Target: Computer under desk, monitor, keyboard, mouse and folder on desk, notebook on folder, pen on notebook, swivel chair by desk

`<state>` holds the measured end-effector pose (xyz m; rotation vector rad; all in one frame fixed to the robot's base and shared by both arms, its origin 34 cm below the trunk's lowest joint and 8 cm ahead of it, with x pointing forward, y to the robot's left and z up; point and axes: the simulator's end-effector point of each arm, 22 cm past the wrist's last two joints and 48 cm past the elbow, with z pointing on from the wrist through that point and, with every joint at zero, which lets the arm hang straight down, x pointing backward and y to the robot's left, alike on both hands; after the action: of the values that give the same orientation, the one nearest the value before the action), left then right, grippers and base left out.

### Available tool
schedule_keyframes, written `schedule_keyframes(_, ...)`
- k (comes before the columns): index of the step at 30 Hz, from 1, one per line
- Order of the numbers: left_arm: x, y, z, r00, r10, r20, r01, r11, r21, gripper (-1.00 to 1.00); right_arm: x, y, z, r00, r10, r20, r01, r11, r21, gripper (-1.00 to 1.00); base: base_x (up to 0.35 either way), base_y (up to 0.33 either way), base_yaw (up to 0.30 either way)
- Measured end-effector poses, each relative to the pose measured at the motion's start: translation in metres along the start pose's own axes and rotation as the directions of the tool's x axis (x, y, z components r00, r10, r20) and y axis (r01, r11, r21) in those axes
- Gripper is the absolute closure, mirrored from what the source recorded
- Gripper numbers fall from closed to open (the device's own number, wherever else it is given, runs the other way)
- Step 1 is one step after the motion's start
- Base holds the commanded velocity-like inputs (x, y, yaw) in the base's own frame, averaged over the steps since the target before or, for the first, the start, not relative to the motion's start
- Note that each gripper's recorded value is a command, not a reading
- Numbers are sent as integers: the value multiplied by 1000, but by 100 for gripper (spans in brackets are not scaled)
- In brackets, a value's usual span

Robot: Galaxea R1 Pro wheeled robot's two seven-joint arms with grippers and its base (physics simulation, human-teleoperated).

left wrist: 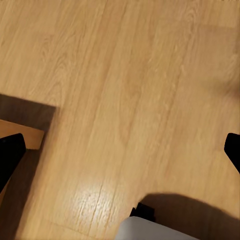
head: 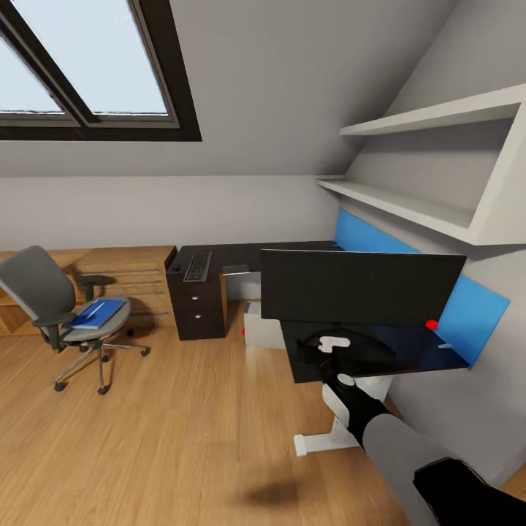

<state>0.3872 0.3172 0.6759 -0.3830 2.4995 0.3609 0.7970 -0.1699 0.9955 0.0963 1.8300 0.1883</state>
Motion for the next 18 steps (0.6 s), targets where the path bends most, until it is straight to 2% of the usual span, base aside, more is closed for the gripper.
schedule_keyframes(1,0,0,0,1000,0,0,0,1000,0,-100,-2,9,0,1000,1,-1,-1,1000,5,-100,3,0,0)
schedule_keyframes(6,0,0,0,1000,0,1,0,1000,0,-100,-2,21,1,999,-3,-46,5,999,37,-100,138,0,0)
schedule_keyframes(10,0,0,0,1000,1,0,-1,1000,1,-100,-1,29,1,998,-6,-67,9,999,35,-100,194,0,0)
schedule_keyframes(18,0,-2,-1,1000,5,1,-5,1000,6,-100,1,32,1,997,-4,-79,7,999,36,-100,66,16,0)
